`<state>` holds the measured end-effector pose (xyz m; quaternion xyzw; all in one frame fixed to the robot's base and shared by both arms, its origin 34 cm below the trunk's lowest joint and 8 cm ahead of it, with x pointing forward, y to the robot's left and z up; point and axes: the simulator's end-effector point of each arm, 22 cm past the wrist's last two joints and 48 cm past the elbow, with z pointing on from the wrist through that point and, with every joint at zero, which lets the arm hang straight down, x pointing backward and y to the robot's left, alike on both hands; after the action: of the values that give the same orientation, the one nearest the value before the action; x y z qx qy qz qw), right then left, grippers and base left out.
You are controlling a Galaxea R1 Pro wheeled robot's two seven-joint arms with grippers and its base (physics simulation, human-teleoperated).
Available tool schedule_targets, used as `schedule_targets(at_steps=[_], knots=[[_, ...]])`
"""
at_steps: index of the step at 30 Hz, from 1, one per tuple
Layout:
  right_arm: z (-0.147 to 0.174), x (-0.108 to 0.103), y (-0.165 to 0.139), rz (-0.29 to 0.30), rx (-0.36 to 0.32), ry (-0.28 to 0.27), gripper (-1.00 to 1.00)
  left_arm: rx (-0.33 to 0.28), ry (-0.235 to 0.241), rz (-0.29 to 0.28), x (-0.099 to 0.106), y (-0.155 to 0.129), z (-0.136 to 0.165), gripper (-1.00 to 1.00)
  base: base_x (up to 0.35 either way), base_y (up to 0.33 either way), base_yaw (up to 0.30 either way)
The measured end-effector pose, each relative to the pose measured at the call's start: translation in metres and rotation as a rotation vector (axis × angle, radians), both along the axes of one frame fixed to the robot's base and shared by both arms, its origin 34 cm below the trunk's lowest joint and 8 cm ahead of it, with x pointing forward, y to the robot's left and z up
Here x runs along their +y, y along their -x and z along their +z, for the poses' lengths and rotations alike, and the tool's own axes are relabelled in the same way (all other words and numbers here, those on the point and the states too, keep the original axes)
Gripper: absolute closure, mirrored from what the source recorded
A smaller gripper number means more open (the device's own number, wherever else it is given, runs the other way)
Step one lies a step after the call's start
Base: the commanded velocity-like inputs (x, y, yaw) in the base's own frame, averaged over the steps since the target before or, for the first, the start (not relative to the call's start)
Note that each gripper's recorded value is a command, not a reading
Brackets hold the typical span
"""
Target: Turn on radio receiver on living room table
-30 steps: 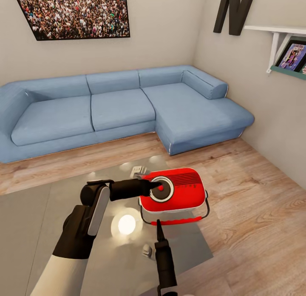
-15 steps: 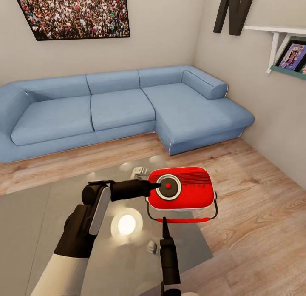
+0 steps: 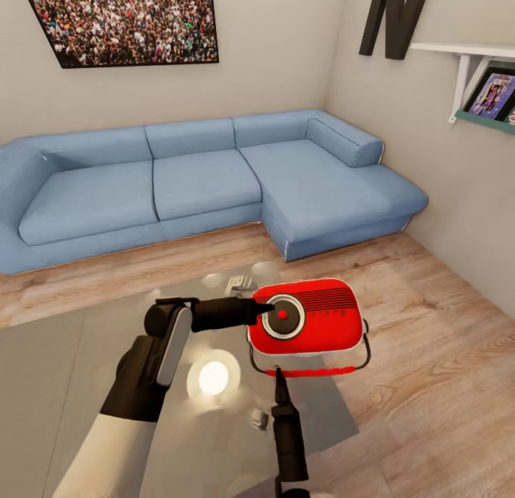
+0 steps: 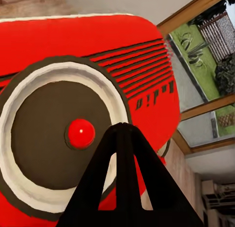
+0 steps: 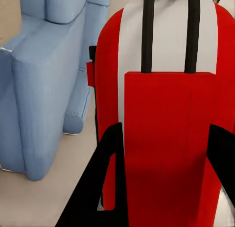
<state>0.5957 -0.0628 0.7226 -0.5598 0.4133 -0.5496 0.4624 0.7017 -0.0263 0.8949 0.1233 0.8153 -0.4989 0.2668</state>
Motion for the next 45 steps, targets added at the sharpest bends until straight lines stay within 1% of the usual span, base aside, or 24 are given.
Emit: schedule_targets(at_steps=[1, 4, 6, 10, 23, 26, 29, 32, 39, 43, 45], knots=[[-0.003, -0.007, -0.001, -0.013, 0.005, 0.012, 1.0, -0.006, 0.0, 0.0, 0.0, -0.002, 0.002, 1.0, 0.0, 0.0, 0.0], [-0.004, -0.007, 0.001, 0.002, -0.001, 0.03, 1.0, -0.014, 0.0, 0.0, 0.0, -0.005, 0.006, 1.0, 0.0, 0.0, 0.0], [-0.003, -0.01, 0.001, -0.004, -0.01, 0.034, 1.0, -0.003, -0.003, -0.002, -0.001, -0.006, 0.002, 1.0, 0.0, 0.0, 0.0], [0.0, -0.008, 0.002, 0.003, -0.027, 0.035, 1.0, 0.026, -0.01, -0.006, -0.001, -0.004, -0.009, 1.0, 0.0, 0.0, 0.0], [0.001, -0.009, 0.001, 0.001, -0.03, 0.027, 1.0, 0.065, -0.021, -0.009, 0.0, -0.001, -0.024, 1.0, 0.0, 0.0, 0.0], [0.004, -0.008, 0.002, 0.005, -0.041, 0.029, 1.0, 0.087, -0.024, -0.012, -0.001, 0.001, -0.032, 1.0, 0.0, 0.0, 0.0], [0.007, -0.007, 0.002, 0.009, -0.057, 0.031, 1.0, 0.105, -0.027, -0.016, -0.003, -0.003, -0.036, 1.0, 0.0, 0.0, 0.0], [0.008, -0.007, 0.002, 0.009, -0.06, 0.032, 1.0, 0.107, -0.027, -0.018, -0.004, -0.006, -0.035, 1.0, 0.0, 0.0, 0.0], [0.008, -0.007, 0.002, 0.01, -0.063, 0.035, 1.0, 0.111, -0.023, -0.018, -0.006, -0.008, -0.035, 1.0, 0.0, 0.0, 0.0], [0.007, -0.01, 0.001, -0.005, -0.056, 0.034, 1.0, 0.145, 0.001, -0.027, -0.013, -0.003, -0.039, 1.0, 0.0, 0.0, 0.0], [0.006, -0.011, 0.001, -0.008, -0.055, 0.034, 1.0, 0.152, 0.005, -0.028, -0.014, -0.002, -0.04, 1.0, 0.0, 0.0, 0.0]])
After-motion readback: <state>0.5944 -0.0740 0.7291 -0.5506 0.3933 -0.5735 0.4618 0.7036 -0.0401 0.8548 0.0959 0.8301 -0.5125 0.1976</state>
